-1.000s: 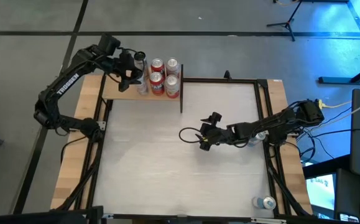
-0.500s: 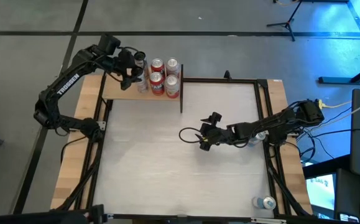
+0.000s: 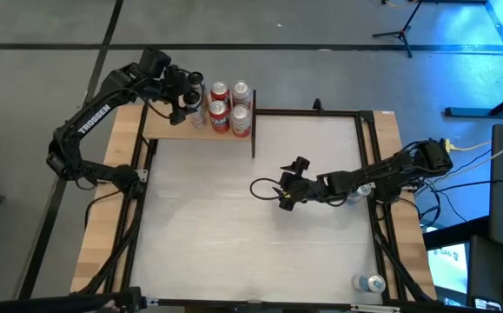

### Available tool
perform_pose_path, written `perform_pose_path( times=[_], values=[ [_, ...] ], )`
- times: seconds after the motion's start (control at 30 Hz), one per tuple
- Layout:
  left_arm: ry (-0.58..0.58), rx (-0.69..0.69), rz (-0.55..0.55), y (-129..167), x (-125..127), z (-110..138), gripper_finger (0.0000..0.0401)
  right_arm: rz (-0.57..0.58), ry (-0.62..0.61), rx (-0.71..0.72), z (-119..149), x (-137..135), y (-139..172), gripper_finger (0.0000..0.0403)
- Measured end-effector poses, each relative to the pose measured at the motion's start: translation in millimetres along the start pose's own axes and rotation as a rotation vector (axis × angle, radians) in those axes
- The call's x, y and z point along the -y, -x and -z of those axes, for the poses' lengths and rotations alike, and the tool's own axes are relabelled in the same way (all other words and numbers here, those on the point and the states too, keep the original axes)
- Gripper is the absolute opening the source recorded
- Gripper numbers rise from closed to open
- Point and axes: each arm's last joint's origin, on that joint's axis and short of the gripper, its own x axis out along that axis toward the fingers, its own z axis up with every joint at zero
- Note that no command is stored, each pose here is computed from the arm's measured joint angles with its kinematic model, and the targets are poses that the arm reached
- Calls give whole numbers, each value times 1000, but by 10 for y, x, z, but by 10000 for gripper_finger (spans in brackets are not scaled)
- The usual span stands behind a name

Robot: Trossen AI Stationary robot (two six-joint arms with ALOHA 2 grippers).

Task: Place canned beverage on shelf
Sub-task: Put the white soda can on the shelf aligned with the other white soda can, then put the top blue soda can on the shelf

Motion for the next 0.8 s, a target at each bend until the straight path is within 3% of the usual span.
perform_pose_path(
  times=[0.27, 0.4, 0.57, 0.8],
  values=[
    [-43, 101, -67, 345, 77, -187, 353, -8, 0, -1, 0, -2, 0, 356],
    [-9, 213, -42, 591, 149, -287, 352, -8, 0, -1, 0, -2, 0, 356],
    [81, 393, 165, 745, 301, -416, 352, -12, -4, 5, -6, -4, 0, 356],
    [20, 378, 590, 572, 742, -426, 352, -71, -20, 24, -35, -24, 1, 356]
  ],
)
